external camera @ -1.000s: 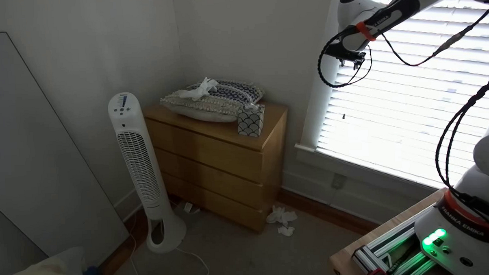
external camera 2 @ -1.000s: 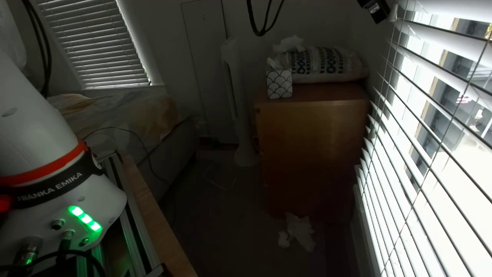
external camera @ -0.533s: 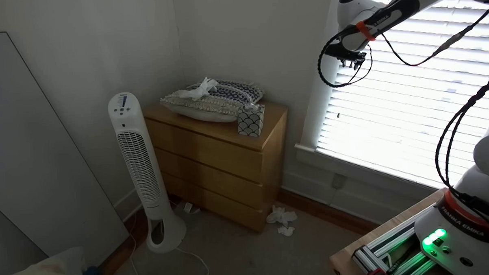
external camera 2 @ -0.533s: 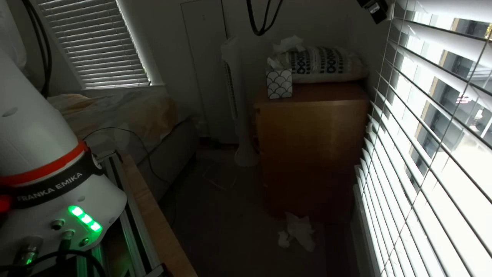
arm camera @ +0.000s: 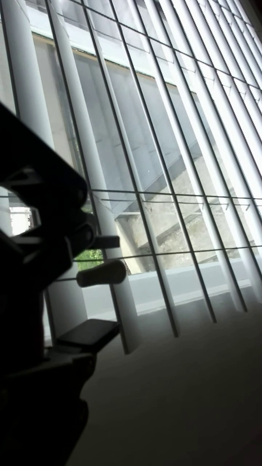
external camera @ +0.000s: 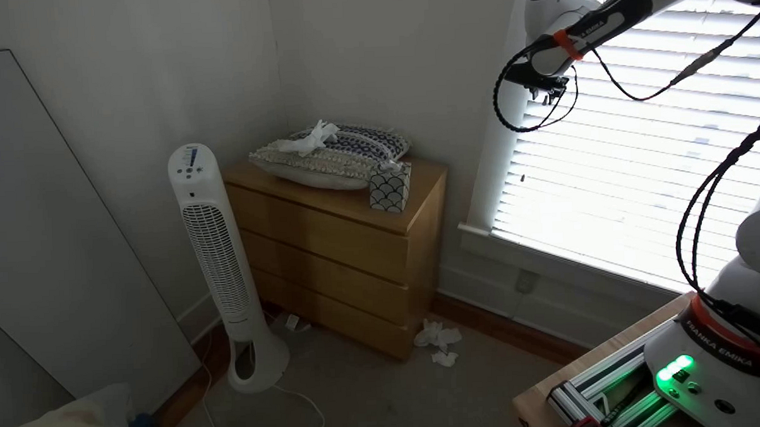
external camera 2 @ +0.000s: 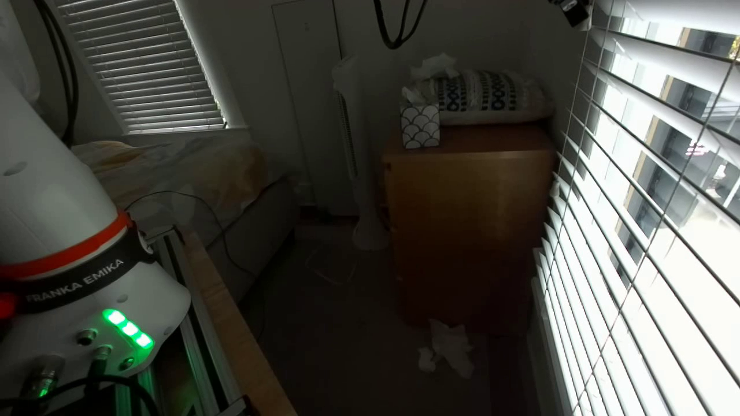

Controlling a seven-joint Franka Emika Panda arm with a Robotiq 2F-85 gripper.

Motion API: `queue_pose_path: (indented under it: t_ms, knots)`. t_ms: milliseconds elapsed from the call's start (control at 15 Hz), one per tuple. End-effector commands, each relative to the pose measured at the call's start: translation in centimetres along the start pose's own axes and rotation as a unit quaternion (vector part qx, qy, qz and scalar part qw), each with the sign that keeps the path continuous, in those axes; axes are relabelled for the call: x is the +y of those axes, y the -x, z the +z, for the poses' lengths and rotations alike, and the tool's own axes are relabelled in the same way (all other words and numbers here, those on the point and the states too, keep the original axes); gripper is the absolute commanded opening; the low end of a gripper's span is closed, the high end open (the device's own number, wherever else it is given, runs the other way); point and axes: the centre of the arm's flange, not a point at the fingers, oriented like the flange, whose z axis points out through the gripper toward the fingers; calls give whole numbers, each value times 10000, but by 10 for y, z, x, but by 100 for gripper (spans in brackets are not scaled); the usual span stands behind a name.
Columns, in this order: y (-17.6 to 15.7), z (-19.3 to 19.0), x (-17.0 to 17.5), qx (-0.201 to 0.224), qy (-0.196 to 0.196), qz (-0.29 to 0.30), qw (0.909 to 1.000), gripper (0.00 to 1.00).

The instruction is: Close the window blinds

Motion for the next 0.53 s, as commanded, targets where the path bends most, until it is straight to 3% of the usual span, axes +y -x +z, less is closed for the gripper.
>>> queue_pose_path:
  t_ms: [0,467]
  knots:
    - [2,2,-2,59,-4,5,10000,55]
    - [-2,5,-3,166,-112,-44,9998,55]
